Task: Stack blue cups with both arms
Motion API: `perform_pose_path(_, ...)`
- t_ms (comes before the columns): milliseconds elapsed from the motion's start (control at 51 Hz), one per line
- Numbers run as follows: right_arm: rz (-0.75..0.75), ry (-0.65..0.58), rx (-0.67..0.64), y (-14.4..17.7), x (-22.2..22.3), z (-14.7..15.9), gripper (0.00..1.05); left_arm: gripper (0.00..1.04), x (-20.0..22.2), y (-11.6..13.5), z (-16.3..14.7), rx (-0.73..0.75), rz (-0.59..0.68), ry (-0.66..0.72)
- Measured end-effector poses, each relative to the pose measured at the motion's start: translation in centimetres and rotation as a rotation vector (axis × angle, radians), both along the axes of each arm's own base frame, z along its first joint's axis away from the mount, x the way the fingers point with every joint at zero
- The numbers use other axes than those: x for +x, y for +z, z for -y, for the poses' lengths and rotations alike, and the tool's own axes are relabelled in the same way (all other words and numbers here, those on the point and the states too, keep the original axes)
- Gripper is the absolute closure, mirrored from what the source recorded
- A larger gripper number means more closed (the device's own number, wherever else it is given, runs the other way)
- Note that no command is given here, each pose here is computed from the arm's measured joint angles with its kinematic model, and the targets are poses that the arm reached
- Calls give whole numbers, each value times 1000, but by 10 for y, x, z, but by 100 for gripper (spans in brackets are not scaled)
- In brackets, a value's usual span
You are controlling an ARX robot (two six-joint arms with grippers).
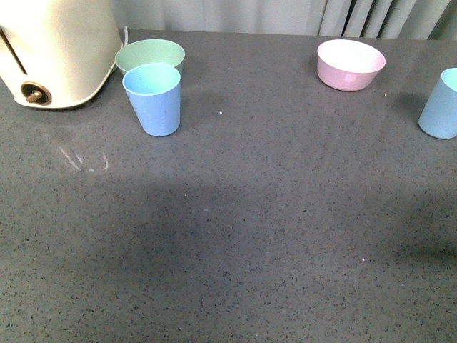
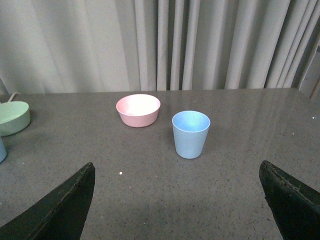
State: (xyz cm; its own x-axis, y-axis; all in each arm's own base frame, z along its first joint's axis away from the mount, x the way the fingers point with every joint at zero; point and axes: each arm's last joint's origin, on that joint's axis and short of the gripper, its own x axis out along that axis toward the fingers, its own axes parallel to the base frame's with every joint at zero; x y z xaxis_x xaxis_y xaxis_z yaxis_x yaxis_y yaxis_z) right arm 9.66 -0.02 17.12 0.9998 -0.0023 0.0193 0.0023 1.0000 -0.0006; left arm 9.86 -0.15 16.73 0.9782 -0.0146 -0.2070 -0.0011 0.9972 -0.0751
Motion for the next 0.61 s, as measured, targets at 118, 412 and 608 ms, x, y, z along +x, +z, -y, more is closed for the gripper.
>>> perform_pose_path(118,0,0,0,0,0,0,9,9,27,8,4,-77,-275,-6)
perform_pose_path(412,0,0,0,0,0,0,9,9,132,20,29,-152,-378,-86)
perform_pose_path(608,0,0,0,0,0,0,9,9,187,10,57,-150,-429,-120)
